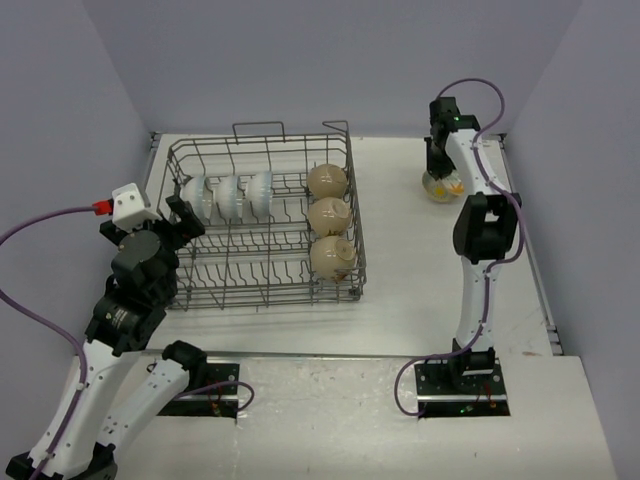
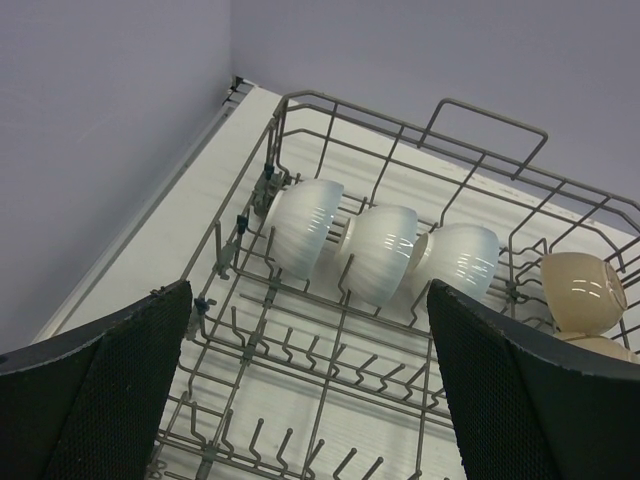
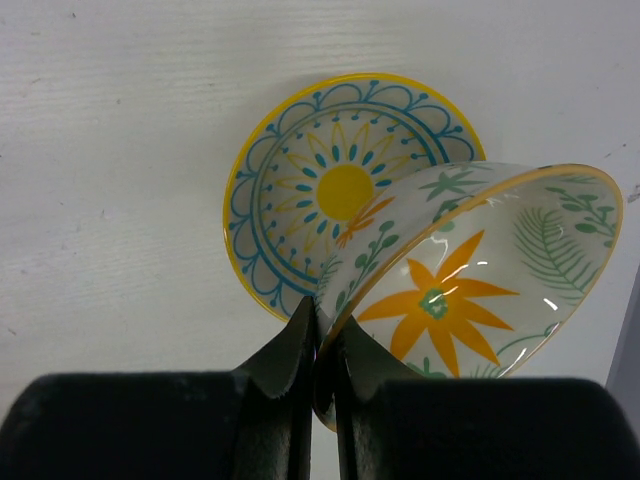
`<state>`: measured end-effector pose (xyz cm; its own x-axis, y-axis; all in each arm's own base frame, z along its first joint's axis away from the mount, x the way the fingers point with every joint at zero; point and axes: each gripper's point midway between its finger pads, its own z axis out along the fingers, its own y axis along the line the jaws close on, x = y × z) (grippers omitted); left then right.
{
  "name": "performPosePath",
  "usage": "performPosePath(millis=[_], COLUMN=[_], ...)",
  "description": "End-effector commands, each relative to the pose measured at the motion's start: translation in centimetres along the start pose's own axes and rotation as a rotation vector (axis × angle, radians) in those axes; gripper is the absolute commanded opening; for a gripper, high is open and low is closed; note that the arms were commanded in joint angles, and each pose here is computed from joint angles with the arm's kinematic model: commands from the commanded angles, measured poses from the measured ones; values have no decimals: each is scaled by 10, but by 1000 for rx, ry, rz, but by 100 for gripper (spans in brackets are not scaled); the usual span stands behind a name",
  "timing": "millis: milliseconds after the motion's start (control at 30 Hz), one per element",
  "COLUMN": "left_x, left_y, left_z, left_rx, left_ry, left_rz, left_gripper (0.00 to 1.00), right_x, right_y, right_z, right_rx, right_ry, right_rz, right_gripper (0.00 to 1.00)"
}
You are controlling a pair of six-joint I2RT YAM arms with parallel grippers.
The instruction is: Unload the bowls from the dish rack
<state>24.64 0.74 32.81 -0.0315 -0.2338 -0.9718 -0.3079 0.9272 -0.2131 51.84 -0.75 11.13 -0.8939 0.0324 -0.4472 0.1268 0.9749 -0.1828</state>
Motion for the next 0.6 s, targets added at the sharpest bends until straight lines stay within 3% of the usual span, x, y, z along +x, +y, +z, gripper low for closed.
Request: performPosePath(millis=[0, 233, 433, 567], left_x=[-4, -2, -1, -1], left_y=[-5, -6, -4, -4], left_z=[2, 3, 2, 2], left_rx=[17, 20, 12, 12], left_ry=[-16, -11, -11, -8], left_rz=[9, 11, 7, 9], left_gripper=[100, 100, 100, 100], right_x=[-14, -10, -8, -14], right_y=[3, 10, 8, 8], right_z=[-2, 7, 8, -11], right_rx=[10, 24, 42, 37], right_ry=[-51, -37, -30, -61], right_rz=[-22, -43, -42, -31], right_gripper=[8, 25, 27, 33])
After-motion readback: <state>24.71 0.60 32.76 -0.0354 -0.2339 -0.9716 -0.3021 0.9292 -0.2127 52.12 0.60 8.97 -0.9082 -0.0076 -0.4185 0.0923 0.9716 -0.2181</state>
